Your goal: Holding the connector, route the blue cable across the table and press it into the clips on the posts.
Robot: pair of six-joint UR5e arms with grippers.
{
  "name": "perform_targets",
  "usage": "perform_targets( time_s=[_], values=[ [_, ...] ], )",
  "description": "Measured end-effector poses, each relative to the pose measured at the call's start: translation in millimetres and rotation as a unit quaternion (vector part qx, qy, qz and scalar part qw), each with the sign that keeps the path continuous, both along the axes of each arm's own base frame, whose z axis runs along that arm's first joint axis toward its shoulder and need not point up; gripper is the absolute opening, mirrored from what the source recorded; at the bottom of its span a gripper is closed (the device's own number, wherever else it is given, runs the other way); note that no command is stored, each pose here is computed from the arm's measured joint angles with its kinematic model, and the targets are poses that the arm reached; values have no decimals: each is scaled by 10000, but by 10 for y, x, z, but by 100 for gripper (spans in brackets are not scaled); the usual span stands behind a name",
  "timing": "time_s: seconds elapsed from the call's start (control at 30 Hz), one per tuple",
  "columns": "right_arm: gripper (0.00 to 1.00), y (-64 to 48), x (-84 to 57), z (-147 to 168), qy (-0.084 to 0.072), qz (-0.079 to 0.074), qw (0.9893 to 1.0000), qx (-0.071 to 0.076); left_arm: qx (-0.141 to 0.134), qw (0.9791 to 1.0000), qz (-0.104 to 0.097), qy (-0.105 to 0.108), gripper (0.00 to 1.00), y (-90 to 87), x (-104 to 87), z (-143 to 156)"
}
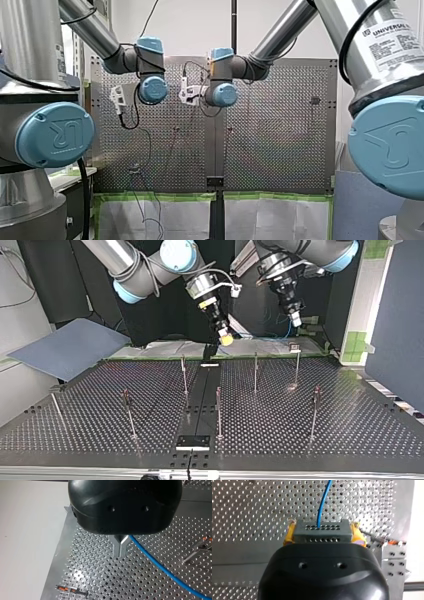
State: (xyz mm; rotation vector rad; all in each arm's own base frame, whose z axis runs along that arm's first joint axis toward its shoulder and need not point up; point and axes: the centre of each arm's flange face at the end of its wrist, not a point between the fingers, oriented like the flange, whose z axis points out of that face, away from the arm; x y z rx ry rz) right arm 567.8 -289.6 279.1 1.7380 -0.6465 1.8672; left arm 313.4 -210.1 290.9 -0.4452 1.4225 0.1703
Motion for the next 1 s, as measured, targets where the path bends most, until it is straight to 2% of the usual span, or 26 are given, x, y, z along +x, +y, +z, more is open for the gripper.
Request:
perform_targets(
  time_s=[0.17,0.3,0.53,0.67,0.83,1.0],
  values=[
    [0,36,107,152,-29,72,10000,-23,7,10000,64,65,0,-8,153,23],
    [0,14,159,278,-37,76,10000,-28,0,9999,119,51,0,75,241,100],
    [0,-108,235,551,-198,41,9997,-118,5,9999,136,-82,0,240,318,284],
    [0,-157,264,665,-264,31,9996,-133,1,9998,138,-155,0,302,435,351],
    [0,-216,280,747,-282,7,9995,-140,-19,9997,135,-210,0,382,620,375],
    [0,-291,315,720,-220,-14,9997,-90,-124,9992,126,-359,0,479,777,486]
  ],
)
